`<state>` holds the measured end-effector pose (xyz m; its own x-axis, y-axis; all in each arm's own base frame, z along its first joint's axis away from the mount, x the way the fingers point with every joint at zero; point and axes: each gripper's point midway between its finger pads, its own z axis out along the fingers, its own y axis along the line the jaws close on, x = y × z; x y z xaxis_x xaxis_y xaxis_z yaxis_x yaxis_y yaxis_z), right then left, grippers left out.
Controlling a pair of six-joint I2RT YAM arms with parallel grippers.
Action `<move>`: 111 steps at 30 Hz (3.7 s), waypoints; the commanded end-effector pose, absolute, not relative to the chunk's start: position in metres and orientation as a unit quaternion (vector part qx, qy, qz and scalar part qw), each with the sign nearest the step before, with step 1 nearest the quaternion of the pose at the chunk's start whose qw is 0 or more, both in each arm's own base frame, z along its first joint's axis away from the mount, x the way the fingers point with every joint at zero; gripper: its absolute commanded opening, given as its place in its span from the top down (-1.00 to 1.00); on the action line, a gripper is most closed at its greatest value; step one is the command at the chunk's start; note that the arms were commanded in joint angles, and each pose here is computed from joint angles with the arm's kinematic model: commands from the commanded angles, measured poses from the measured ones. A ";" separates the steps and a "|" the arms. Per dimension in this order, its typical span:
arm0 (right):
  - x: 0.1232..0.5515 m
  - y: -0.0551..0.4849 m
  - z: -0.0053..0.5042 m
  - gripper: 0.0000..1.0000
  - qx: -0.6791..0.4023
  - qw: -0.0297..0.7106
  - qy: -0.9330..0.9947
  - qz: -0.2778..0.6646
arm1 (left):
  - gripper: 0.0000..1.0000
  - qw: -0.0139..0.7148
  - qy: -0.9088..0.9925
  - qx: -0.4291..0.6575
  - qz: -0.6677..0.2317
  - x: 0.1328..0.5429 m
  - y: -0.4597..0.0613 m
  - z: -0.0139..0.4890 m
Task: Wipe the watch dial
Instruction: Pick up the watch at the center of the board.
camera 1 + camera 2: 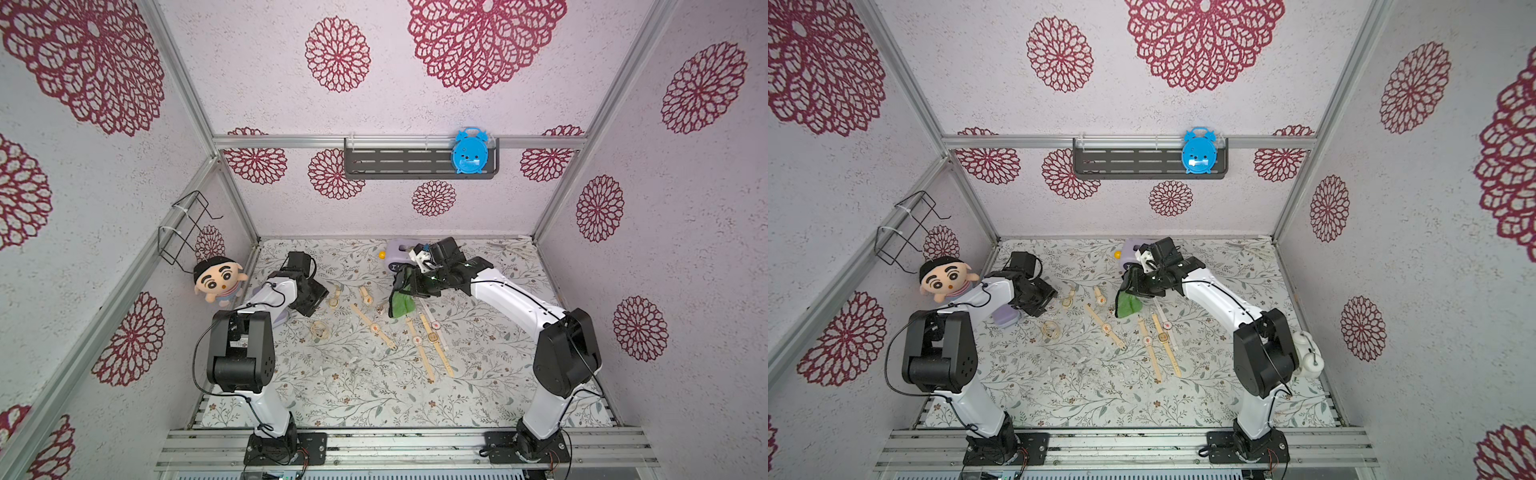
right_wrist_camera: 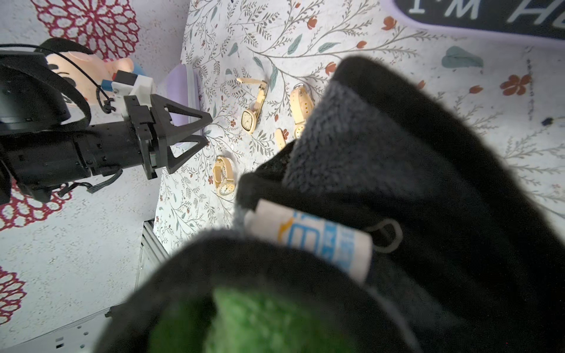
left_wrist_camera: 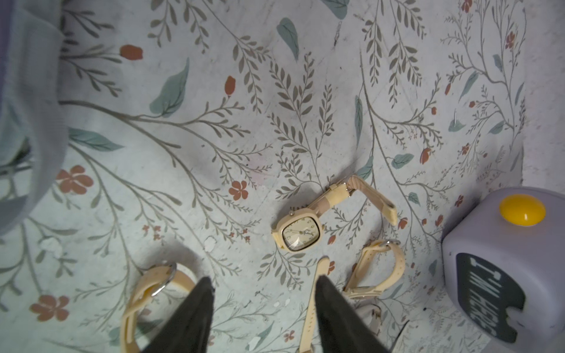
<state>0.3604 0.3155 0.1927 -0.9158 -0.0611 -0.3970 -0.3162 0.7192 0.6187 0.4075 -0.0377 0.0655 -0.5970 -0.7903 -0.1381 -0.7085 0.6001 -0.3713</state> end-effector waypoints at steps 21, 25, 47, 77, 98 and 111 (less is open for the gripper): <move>0.354 0.283 0.222 1.00 -0.099 0.224 0.893 0.377 | -0.24 0.122 0.943 -0.308 -0.012 0.441 -0.140 0.093; 0.350 0.277 0.219 1.00 -0.096 0.222 0.895 0.375 | -0.34 0.118 0.946 -0.301 0.000 0.449 -0.147 0.084; 0.351 0.257 0.212 1.00 -0.081 0.222 0.896 0.376 | -0.39 0.130 0.958 -0.256 0.023 0.484 -0.171 0.060; 0.346 0.251 0.215 1.00 -0.077 0.228 0.893 0.380 | -0.27 0.105 0.953 -0.286 0.008 0.451 -0.210 0.055; 0.345 0.244 0.211 1.00 -0.072 0.223 0.896 0.378 | -0.10 0.125 0.948 -0.291 0.027 0.468 -0.183 0.041; 0.346 0.240 0.215 1.00 -0.069 0.230 0.895 0.377 | 0.07 0.103 0.951 -0.288 0.032 0.467 -0.182 0.032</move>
